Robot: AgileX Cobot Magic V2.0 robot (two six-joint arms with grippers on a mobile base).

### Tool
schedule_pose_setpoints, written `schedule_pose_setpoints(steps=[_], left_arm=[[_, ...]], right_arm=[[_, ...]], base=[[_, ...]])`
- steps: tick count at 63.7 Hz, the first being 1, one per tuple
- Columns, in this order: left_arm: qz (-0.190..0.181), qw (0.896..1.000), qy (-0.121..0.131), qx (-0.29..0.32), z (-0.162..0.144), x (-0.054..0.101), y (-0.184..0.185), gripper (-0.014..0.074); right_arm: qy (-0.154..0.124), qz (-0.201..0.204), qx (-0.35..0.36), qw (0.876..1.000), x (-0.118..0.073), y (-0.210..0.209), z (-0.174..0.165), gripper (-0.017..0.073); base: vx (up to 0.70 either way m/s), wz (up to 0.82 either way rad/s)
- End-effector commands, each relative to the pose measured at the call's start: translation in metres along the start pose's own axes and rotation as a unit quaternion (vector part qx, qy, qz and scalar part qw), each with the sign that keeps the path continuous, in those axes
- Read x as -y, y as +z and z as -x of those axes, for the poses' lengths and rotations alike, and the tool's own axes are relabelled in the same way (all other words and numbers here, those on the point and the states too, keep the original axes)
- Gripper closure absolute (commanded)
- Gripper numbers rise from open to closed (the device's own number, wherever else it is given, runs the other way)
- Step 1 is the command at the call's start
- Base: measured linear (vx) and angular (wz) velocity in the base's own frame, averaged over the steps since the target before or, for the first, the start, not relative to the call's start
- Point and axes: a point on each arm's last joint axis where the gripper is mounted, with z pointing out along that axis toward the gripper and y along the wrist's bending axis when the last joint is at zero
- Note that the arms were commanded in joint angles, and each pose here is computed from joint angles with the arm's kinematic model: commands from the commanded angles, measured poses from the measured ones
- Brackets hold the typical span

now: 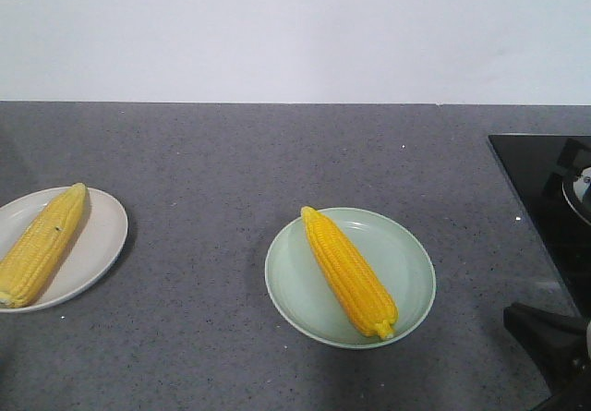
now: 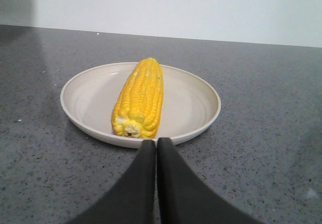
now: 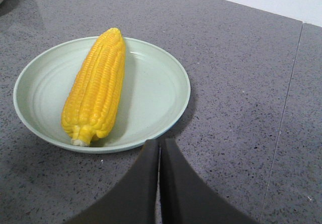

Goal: Distribute corn equally

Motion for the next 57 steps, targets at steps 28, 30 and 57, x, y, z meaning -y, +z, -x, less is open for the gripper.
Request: schedule_pose_setpoints(steps=[28, 30, 57], left_arm=[[-0.009, 0.999, 0.001, 0.038, 0.003, 0.001, 0.0, 0.06], [-0.009, 0.999, 0.001, 0.038, 0.003, 0.001, 0.0, 0.06], [-0.009, 0.999, 0.001, 0.038, 0.003, 0.001, 0.0, 0.06]], right_arm=[[0.041, -0.061, 0.097, 0.993, 0.0, -0.016, -0.047, 0.0566], [0.047, -0.068, 0.108, 0.991, 0.001, -0.017, -0.051, 0.0566], [0.055, -0.173, 0.167, 0.969, 0.01, -0.03, -0.066, 0.0566]], base=[[0.0, 0.0], [0.0, 0.0], [0.0, 0.0]])
